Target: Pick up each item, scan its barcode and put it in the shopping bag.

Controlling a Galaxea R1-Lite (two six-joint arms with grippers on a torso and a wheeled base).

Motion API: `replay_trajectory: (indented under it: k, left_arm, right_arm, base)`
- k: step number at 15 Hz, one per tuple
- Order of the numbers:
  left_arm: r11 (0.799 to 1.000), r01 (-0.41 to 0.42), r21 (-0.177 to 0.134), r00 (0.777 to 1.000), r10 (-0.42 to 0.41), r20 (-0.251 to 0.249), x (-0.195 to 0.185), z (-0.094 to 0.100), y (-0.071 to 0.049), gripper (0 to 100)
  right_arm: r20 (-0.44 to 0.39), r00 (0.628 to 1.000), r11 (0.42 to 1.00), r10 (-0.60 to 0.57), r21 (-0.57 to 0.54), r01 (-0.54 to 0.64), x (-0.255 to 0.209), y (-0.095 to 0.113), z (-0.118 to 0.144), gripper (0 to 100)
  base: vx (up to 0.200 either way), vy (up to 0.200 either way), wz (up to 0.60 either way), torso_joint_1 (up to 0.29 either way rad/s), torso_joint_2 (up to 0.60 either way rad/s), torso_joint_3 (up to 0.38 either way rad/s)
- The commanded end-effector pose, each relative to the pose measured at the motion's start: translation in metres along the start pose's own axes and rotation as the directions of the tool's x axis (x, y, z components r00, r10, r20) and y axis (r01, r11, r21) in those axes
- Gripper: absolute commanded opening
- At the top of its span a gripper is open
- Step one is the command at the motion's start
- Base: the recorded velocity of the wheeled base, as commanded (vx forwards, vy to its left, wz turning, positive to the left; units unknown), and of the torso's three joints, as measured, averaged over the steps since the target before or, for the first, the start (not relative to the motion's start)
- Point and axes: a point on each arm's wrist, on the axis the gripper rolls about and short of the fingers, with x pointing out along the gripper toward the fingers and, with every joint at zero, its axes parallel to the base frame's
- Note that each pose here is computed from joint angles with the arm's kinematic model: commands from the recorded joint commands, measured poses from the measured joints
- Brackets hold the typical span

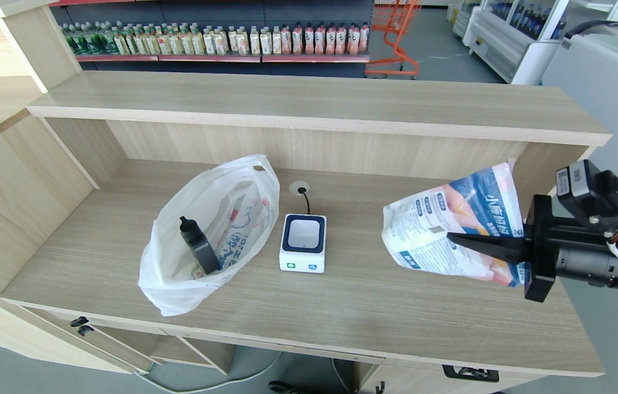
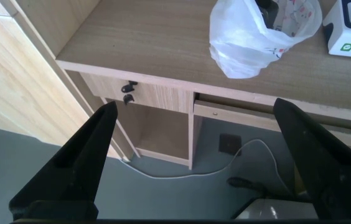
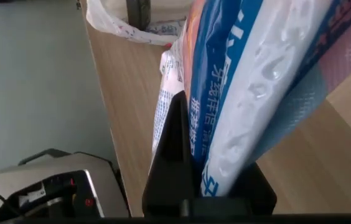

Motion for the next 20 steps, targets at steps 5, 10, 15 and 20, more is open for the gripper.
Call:
replay_trajectory:
  k: [5, 10, 15, 20]
  left_arm:
    - [1.000, 0.000, 0.000, 1.000, 0.000, 0.000, 0.000, 0.000, 0.000, 100]
    - [1.000, 0.000, 0.002, 1.000, 0.000, 0.000, 0.000, 0.000, 0.000, 100]
    - [1.000, 0.000, 0.000, 1.000, 0.000, 0.000, 0.000, 0.000, 0.000, 100]
    - [1.000, 0.000, 0.002, 1.000, 0.000, 0.000, 0.000, 0.000, 0.000, 100]
  right_arm:
    - [-0.059, 0.990, 0.970, -0.130, -0.215, 0.114, -0.010, -0.006, 0.000, 0]
    - [-0.044, 0.993, 0.982, -0.113, -0.154, 0.105, -0.017, 0.002, 0.002, 0]
    - [0.012, 0.999, 0.996, -0.053, -0.067, 0.053, -0.017, 0.007, 0.009, 0]
    - [0.001, 0.998, 0.996, -0.058, 0.073, 0.058, -0.027, 0.014, 0.005, 0]
  base:
    - [0.000, 0.000, 0.00, 0.000, 0.00, 0.000]
    - [0.000, 0.000, 0.00, 0.000, 0.00, 0.000]
    - [0.000, 0.200, 0.00, 0.004, 0.00, 0.002]
    - [0.000, 0.200, 0.00, 0.003, 0.01, 0.004]
